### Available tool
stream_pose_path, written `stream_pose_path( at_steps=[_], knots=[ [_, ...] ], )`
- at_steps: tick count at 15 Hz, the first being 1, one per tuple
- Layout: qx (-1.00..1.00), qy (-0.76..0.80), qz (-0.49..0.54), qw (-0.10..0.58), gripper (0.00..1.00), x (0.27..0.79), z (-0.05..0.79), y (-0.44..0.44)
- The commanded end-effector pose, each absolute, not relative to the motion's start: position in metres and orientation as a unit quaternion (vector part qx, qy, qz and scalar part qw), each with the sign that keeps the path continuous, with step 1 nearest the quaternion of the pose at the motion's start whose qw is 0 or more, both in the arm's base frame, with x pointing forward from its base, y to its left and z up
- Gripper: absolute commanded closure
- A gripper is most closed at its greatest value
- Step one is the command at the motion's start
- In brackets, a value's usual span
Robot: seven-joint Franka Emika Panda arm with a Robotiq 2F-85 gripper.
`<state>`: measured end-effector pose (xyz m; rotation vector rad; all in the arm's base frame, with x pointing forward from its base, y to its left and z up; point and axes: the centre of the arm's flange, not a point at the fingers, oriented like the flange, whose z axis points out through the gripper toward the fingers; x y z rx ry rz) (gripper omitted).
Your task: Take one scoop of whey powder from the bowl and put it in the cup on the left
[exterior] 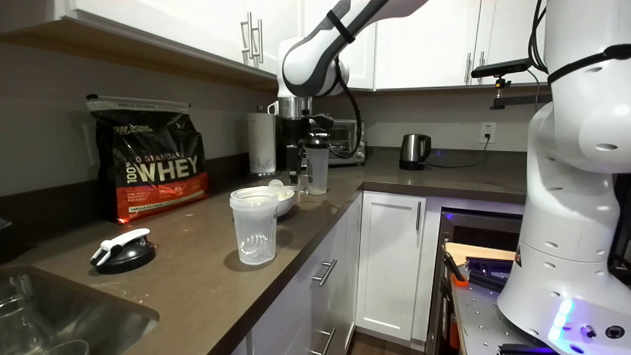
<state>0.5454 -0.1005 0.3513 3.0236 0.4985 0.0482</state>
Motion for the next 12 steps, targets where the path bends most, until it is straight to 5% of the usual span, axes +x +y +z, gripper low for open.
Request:
stream_pose_path(
  at_steps=[1,9,12],
  knots=[
    [0.983,0.178,0.021,0.033,0.25,0.557,0.344,-0.107],
    [0.984,0.178,0.012,0.029,0.68,0.561,0.335,-0.111],
    [0.983,0.178,0.010,0.028,0.69,0.563,0.331,-0.113]
  ],
)
